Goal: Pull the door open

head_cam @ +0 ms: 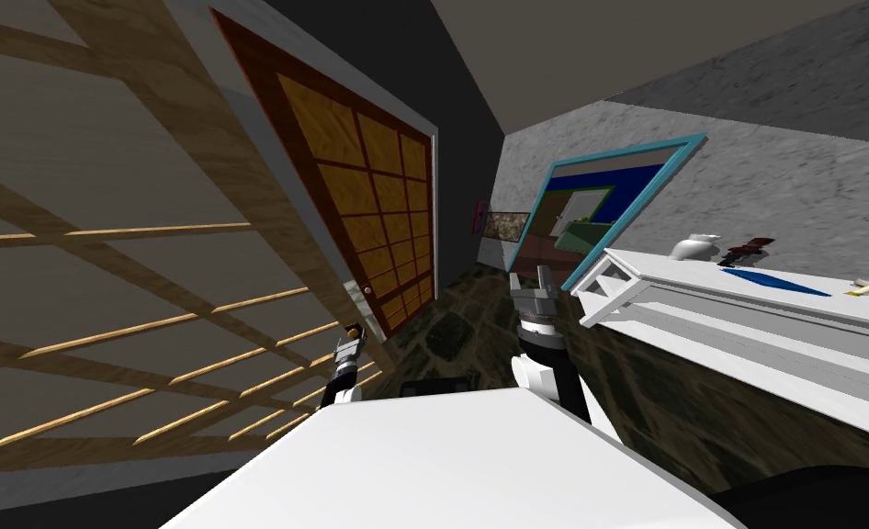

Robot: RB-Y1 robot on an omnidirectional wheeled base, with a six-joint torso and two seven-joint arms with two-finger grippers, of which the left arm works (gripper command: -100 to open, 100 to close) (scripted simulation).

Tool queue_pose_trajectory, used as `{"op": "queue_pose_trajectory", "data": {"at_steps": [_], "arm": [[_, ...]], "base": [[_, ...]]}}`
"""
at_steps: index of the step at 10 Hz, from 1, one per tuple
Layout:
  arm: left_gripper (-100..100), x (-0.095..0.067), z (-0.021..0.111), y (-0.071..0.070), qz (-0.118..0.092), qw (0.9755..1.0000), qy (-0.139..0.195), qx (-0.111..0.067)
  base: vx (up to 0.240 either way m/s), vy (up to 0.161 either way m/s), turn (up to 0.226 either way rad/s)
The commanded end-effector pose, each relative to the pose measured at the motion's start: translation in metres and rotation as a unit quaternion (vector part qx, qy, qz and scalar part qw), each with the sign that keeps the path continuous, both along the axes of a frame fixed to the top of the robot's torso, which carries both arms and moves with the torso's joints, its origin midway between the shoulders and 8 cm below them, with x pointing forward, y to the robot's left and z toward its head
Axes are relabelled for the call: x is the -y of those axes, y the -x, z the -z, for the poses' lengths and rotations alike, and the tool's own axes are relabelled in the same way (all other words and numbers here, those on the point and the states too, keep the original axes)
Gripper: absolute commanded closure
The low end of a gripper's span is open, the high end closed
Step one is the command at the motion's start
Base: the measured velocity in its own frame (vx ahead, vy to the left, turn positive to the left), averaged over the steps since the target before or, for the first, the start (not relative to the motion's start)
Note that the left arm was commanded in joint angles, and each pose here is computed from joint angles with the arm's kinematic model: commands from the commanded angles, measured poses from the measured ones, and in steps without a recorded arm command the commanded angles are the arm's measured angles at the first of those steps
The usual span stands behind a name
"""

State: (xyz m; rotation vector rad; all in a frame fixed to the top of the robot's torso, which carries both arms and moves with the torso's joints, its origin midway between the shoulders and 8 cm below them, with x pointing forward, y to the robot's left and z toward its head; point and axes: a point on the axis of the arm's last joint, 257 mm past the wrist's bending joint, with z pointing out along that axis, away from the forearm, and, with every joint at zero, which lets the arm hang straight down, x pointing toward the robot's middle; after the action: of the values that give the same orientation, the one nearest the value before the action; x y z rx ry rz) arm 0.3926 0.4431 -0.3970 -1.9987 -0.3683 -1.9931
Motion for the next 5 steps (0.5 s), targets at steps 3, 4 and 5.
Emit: {"op": "queue_pose_trajectory", "data": {"at_steps": [3,4,5], "arm": [[-100,-0.010,0.001,0.005,-0.005,1.0000,0.000,0.000],[100,-0.010,0.001,0.005,-0.005,1.0000,0.000,0.000],[100,-0.010,0.001,0.005,-0.005,1.0000,0.000,0.000]], "base": [[0.066,0.008,-0.042],[-0.012,-0.001,0.024],[-0.023,0.002,0.010]]}}
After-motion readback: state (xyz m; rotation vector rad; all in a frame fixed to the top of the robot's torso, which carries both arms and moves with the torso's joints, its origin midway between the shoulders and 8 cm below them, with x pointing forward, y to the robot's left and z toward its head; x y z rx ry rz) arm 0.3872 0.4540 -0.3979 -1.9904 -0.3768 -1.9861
